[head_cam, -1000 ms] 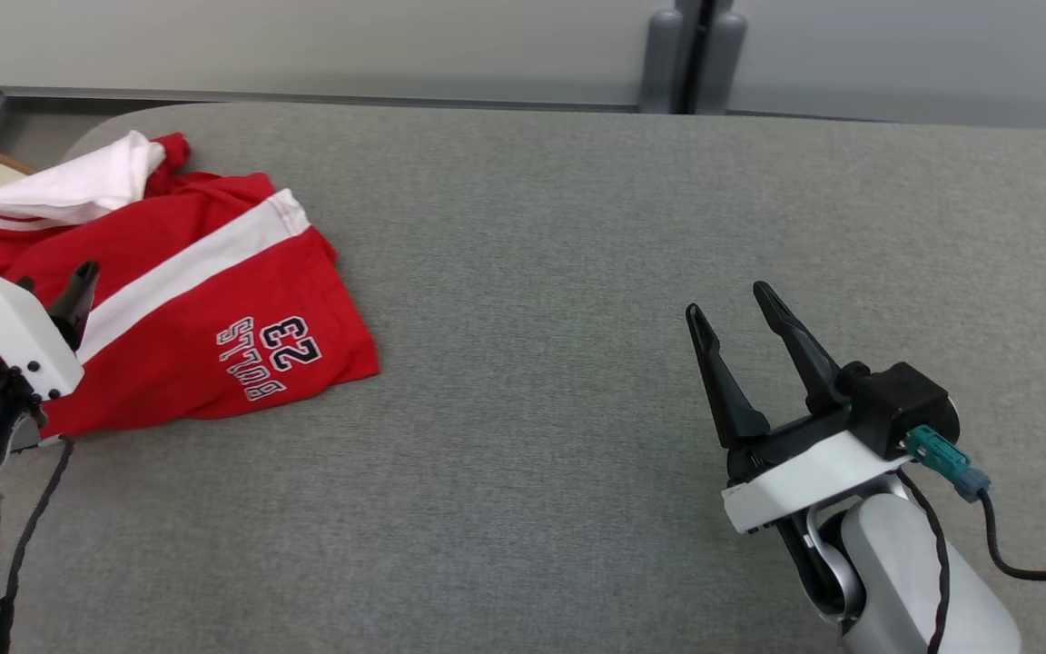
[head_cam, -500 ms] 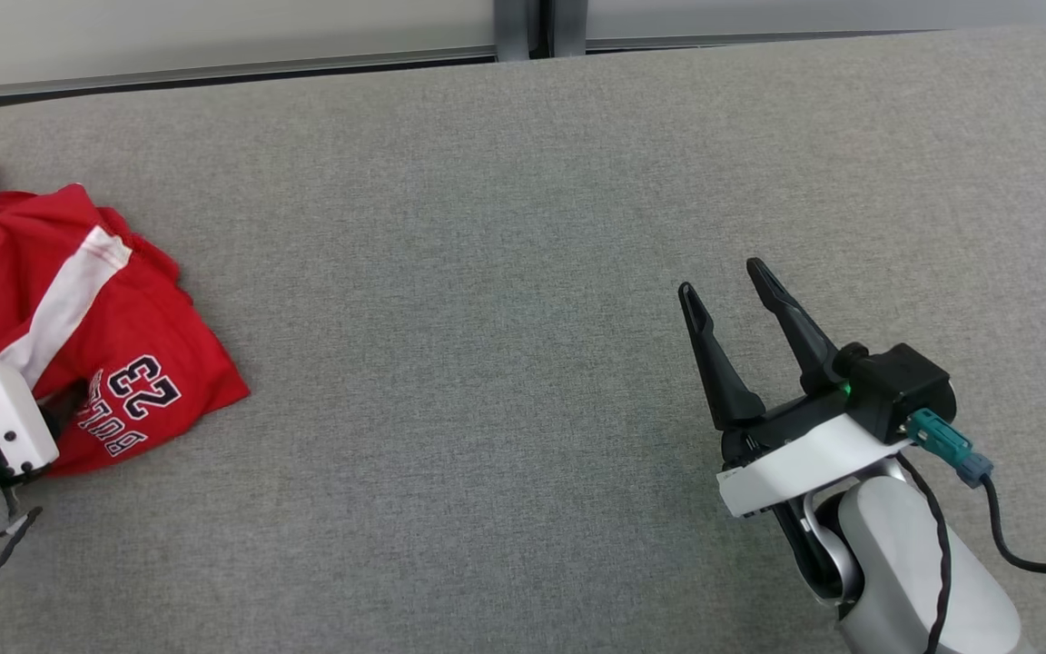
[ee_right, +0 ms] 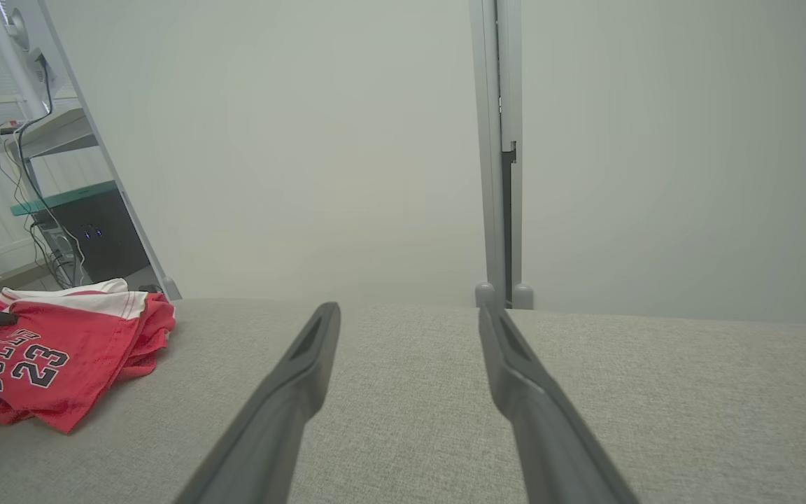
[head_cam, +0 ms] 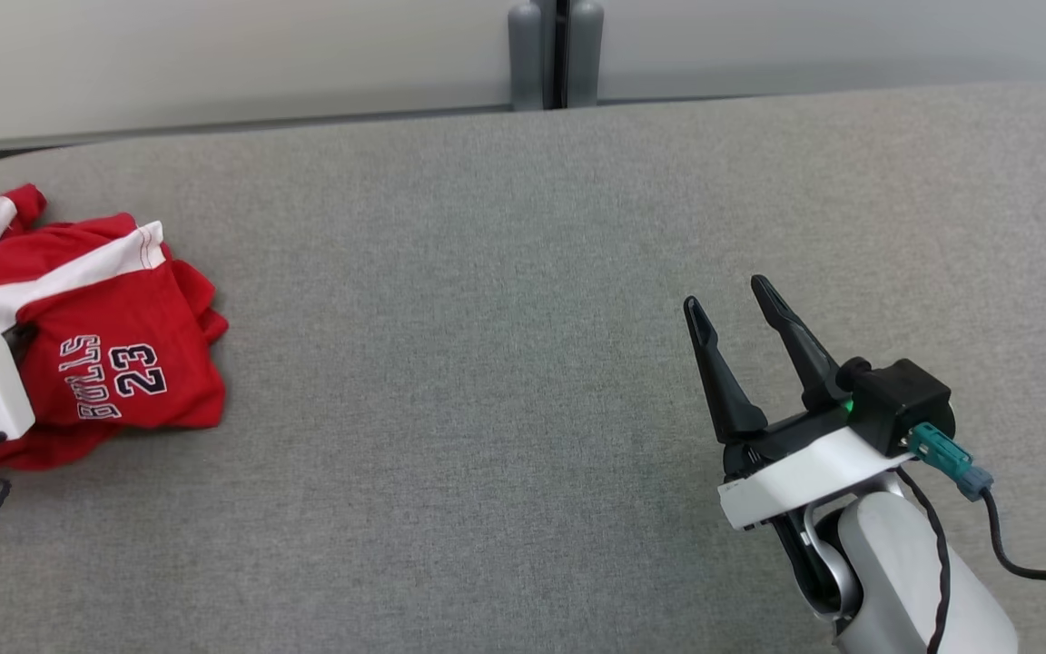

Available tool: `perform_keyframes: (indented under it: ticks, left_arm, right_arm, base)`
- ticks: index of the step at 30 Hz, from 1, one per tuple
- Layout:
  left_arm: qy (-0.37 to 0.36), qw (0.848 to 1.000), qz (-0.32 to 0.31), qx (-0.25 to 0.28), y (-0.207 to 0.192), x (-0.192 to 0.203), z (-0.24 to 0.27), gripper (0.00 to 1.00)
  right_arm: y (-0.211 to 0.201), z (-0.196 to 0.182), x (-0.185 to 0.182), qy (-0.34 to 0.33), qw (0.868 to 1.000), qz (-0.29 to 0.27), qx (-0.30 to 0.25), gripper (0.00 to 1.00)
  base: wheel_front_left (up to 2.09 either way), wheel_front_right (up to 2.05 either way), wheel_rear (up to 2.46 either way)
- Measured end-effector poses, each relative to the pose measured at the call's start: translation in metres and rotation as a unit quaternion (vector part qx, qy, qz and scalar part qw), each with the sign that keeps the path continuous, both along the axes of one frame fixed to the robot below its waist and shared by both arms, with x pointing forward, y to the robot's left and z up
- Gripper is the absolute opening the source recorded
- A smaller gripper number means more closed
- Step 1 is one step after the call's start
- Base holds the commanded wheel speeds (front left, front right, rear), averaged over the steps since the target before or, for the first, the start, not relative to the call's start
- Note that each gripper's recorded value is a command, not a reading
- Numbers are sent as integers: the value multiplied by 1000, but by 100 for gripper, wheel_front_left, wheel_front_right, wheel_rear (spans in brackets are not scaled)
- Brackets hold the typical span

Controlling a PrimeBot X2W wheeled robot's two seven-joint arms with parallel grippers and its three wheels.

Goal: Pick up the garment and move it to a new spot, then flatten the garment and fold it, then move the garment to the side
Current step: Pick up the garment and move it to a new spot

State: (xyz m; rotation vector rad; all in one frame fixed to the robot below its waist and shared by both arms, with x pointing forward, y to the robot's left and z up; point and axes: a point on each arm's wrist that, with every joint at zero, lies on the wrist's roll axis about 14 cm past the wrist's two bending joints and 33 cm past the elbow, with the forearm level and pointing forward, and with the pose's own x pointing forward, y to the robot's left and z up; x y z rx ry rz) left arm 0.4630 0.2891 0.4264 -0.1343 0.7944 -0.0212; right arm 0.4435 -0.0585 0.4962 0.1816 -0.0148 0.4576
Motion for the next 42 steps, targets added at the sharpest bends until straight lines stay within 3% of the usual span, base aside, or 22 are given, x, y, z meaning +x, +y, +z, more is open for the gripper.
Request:
perform_keyframes:
  ticks: [7, 17, 21, 25, 29, 30, 31, 32, 33, 36, 42]
  left_arm:
    - [-125, 989, -77, 0, -37, 14, 87, 0]
    - [-261, 930, -255, -47, -172, 4, 182, 0]
    - [-264, 908, -316, -79, -230, -9, 179, 0]
    - [-263, 895, -348, -95, -283, -16, 157, 0]
    - [-226, 890, -376, -126, -340, -37, 105, 0]
    - [-217, 889, -381, -130, -351, -42, 91, 20]
    - [-208, 889, -387, -133, -362, -47, 78, 71]
    - [-199, 886, -395, -136, -373, -54, 67, 100]
    - [-175, 883, -415, -135, -388, -70, 42, 100]
    - [-170, 879, -417, -157, -399, -80, 33, 100]
    - [-242, 889, -357, -154, -366, -54, 54, 100]
  right_arm:
    - [-10, 20, -15, -19, 1000, -21, 10, 100]
    - [-51, 45, -33, -54, 996, -76, 6, 100]
    - [-74, 46, -39, -55, 993, -108, 5, 100]
    - [-95, 44, -45, -52, 989, -137, 3, 100]
    - [-110, 37, -50, -41, 986, -161, 2, 100]
    - [-113, 34, -50, -38, 986, -165, 1, 100]
    - [-115, 32, -50, -34, 985, -169, 1, 100]
    - [-118, 29, -51, -29, 985, -173, 0, 100]
    - [-121, 24, -51, -22, 984, -178, -2, 100]
    - [-122, 19, -49, -16, 984, -179, -5, 100]
    - [-104, 22, -43, -21, 988, -150, -5, 100]
  base:
    - [0, 0, 0]
    - [0, 0, 0]
    - [0, 0, 0]
    - [0, 0, 0]
    - [0, 0, 0]
    - [0, 0, 0]
    - [0, 0, 0]
    - [0, 0, 0]
    - [0, 0, 0]
    - [0, 0, 0]
    - [0, 0, 0]
